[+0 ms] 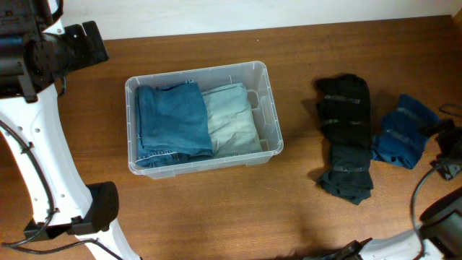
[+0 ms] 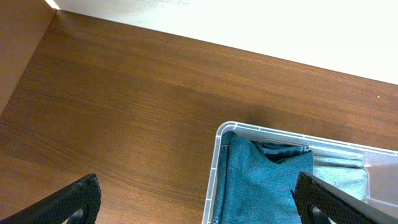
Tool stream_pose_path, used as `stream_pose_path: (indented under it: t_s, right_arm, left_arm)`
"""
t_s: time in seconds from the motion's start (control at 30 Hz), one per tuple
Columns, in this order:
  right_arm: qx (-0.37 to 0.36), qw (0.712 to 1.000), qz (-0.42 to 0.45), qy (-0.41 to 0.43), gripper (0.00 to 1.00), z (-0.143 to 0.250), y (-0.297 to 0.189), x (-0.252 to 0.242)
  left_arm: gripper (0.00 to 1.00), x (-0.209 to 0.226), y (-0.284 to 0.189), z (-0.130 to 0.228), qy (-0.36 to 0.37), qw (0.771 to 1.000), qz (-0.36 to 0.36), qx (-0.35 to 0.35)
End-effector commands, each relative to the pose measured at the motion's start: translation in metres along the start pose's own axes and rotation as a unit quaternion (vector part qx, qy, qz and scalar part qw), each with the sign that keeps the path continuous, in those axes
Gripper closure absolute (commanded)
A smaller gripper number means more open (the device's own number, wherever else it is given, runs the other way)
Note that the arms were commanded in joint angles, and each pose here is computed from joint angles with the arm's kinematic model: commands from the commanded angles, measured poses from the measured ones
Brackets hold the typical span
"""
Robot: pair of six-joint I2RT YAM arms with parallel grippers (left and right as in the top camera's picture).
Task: Pack container
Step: 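Grasp the folded dark-blue item with the right gripper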
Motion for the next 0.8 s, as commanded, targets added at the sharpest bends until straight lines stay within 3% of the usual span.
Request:
stream_pose_path:
  t_s: [0.0, 0.2, 0.53, 0.6, 0.67, 0.77]
  right_arm:
    - [-0.001, 1.0, -0.013, 0.004, 0.02, -0.011, 0.009, -0.006]
    - [0.013, 0.999, -0.013, -0.046, 0.01, -0.008, 0.041, 0.003]
    - [0.039, 0.994, 0.004, -0.102, 0.55, 0.015, 0.065, 0.022]
    - [0.038, 0.994, 0.02, -0.099, 0.68, 0.016, 0.064, 0.017]
    - [0.042, 0.995, 0.032, -0.09, 0.88, 0.017, 0.062, 0.011]
    - [0.053, 0.995, 0.019, -0.083, 0.88, 0.024, 0.05, 0.016]
  left_arm:
    - [0.01, 0.001, -0.002, 0.0, -0.007, 1.0, 0.001, -0.003]
    - [0.01, 0.001, -0.002, 0.0, -0.007, 1.0, 0.001, -0.003]
    - [0.01, 0.001, -0.002, 0.0, -0.007, 1.0, 0.001, -0.003]
    - [0.01, 0.001, -0.002, 0.0, -0.007, 1.0, 0.001, -0.003]
    - [0.01, 0.001, -0.002, 0.0, -0.007, 1.0, 0.001, -0.003]
    - [0.01, 0.001, -0.002, 0.0, -0.007, 1.0, 0.001, -0.003]
Point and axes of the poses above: each gripper's point midway between its finger pads, its own y axis out along the fingers, its own x axis along the line the jaws close on, z = x × y, the point moved 4 cm from there along -y, back along the fingers, and after that the axes turned 15 degrees about y, right-handed, at the moved point
